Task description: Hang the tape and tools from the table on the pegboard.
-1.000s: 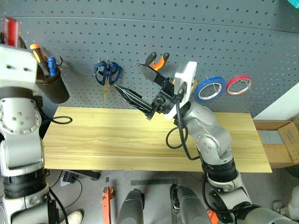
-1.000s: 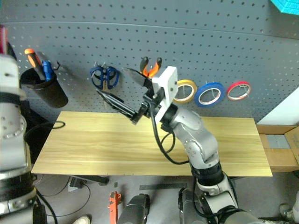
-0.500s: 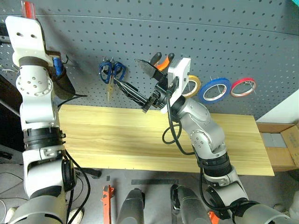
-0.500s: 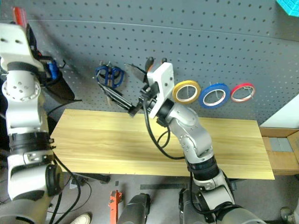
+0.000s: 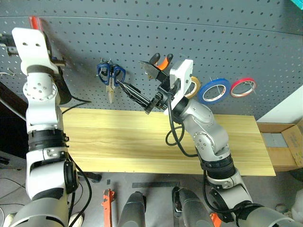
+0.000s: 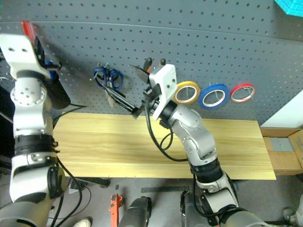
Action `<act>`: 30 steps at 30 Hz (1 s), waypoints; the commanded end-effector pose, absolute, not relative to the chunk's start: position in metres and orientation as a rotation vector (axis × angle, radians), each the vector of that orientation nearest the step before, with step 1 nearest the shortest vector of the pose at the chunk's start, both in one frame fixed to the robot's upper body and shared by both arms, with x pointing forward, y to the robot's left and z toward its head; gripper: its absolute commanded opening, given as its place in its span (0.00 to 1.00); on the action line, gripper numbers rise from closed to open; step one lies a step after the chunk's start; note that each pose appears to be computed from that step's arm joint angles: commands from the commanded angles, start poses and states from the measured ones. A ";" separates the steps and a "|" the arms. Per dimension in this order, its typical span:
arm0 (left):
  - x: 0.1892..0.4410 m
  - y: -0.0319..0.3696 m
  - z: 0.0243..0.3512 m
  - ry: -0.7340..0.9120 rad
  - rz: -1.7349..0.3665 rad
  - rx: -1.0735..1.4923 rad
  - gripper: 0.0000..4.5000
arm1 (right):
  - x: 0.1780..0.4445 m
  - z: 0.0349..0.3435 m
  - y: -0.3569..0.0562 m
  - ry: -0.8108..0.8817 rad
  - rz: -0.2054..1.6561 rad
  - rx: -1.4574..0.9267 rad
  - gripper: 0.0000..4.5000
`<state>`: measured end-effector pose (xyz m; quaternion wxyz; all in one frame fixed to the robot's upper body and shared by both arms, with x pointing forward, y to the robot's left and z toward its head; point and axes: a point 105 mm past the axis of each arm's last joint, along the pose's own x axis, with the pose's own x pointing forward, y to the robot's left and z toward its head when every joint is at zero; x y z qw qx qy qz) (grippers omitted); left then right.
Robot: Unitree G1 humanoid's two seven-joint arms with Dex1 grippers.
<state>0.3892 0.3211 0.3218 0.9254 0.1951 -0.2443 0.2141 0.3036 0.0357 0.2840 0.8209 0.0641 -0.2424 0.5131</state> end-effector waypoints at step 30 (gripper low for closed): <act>0.320 0.239 0.269 -0.415 0.147 0.032 0.99 | 0.282 0.238 -0.032 -0.372 0.999 0.014 1.00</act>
